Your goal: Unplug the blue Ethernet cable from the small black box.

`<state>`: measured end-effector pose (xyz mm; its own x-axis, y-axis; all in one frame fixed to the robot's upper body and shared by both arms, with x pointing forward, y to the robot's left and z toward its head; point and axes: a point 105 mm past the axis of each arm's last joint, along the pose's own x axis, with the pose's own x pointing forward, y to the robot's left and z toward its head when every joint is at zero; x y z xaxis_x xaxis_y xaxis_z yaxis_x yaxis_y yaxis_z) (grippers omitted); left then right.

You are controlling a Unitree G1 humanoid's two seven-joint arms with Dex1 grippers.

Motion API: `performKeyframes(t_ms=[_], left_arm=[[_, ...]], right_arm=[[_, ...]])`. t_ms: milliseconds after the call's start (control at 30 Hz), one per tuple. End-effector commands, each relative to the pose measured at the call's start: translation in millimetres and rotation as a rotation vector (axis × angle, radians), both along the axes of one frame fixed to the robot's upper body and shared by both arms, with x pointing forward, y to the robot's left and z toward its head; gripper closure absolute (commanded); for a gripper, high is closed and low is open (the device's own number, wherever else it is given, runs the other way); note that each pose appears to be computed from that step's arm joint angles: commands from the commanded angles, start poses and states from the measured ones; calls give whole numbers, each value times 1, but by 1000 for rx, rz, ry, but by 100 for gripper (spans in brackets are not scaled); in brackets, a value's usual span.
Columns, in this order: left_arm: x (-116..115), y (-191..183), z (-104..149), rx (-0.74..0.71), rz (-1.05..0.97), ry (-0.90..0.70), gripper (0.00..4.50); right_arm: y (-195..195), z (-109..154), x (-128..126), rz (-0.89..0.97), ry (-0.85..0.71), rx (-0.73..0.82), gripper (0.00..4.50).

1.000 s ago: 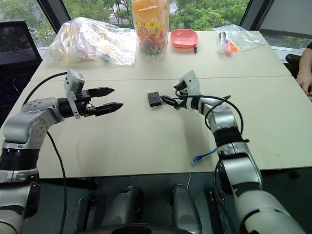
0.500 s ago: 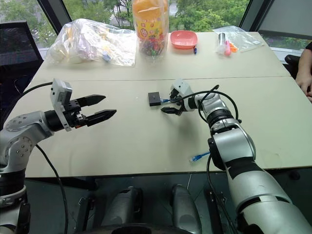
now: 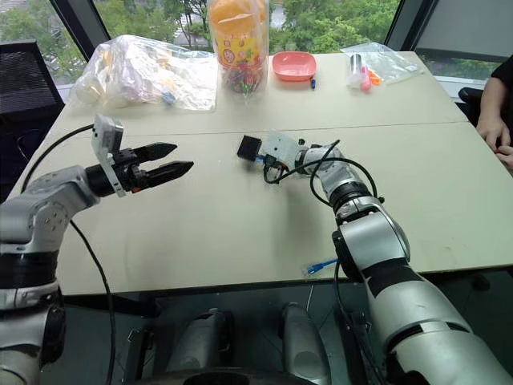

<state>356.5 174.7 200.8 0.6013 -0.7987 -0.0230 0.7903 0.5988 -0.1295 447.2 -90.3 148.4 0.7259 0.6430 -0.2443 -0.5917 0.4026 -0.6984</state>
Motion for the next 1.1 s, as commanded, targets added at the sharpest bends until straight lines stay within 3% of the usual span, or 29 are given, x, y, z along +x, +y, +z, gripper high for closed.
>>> performKeyframes(t_ms=[33, 300, 667, 767, 1000, 1100], left_arm=[[16, -8, 17, -35, -90, -34, 0], [52, -59, 42, -239, -281, 50, 0], [61, -107, 37, -218, -348, 67, 0], [62, -112, 37, -215, -350, 55, 87], [57, -117, 34, -200, -399, 62, 384], [57, -113, 31, -206, -393, 76, 400]], right_arm=[[-3, 39, -10, 59, -313, -6, 432], [-24, 61, -51, 143, -586, -132, 432], [-29, 68, -67, 132, -620, -152, 432], [-27, 69, -72, 139, -627, -149, 439], [-18, 73, -80, 163, -642, -150, 439], [-16, 71, -83, 175, -627, -147, 439]])
